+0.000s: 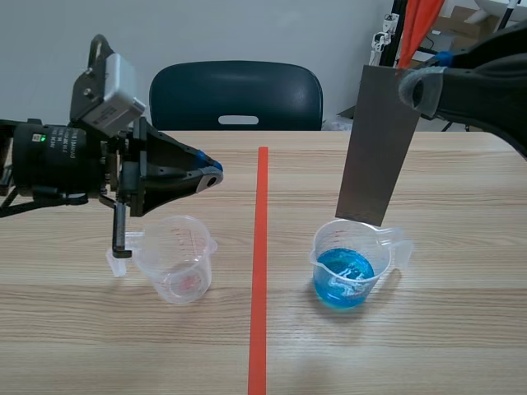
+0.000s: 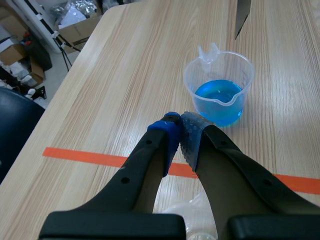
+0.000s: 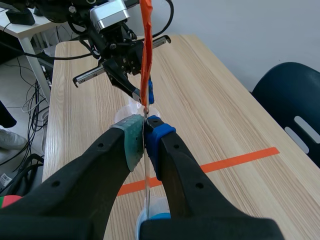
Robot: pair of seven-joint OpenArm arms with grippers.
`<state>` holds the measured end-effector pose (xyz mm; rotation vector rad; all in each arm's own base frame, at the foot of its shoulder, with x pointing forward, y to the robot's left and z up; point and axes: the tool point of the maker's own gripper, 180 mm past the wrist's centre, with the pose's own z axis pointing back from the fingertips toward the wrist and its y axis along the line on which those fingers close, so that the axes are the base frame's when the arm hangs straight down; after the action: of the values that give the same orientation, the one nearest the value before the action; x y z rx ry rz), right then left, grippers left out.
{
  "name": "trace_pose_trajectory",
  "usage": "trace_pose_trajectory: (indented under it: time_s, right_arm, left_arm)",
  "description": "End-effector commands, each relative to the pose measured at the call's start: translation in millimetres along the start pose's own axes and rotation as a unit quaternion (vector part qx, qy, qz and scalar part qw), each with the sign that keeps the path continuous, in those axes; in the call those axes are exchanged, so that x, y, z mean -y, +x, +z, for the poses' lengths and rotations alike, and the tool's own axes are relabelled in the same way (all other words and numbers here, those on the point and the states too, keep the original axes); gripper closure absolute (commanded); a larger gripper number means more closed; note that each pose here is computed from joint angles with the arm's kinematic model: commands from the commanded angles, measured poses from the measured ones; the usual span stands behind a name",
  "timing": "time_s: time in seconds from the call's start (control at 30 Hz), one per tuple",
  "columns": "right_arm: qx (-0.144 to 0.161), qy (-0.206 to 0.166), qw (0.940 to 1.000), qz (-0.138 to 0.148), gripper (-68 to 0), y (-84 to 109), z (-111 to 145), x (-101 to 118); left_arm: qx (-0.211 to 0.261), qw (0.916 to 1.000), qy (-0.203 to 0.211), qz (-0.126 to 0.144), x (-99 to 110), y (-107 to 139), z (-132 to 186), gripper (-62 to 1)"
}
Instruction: Do the redox reaction experiment. raise the plate out of the solution
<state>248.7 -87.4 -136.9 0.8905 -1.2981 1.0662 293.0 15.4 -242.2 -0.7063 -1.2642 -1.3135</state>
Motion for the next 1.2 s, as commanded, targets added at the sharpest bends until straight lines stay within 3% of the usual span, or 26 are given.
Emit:
trace_pose_trajectory:
  time_s: [0.0,0.2,0.53,1.17]
  right_arm:
    - [0.015,0.002,0.9999,0.005,-0.6,11.6,0,2]
    - [0.018,-0.007,0.9998,0.006,-0.6,18.8,4,7]
    - [0.011,-0.008,0.9999,0.008,-0.6,17.6,5,8]
    - [0.012,-0.008,0.9999,0.008,-0.6,17.6,5,8]
  left_arm:
    - [0.014,0.9999,0.0,-0.005,-3,10,-7,-2.1]
    - [0.01,0.9998,-0.019,-0.001,7,9,-31,-2.1]
    - [0.018,0.9993,-0.016,0.027,-1,2,-52,-2.5]
    - [0.008,0.9977,-0.06,0.03,26,0,-72,-2.6]
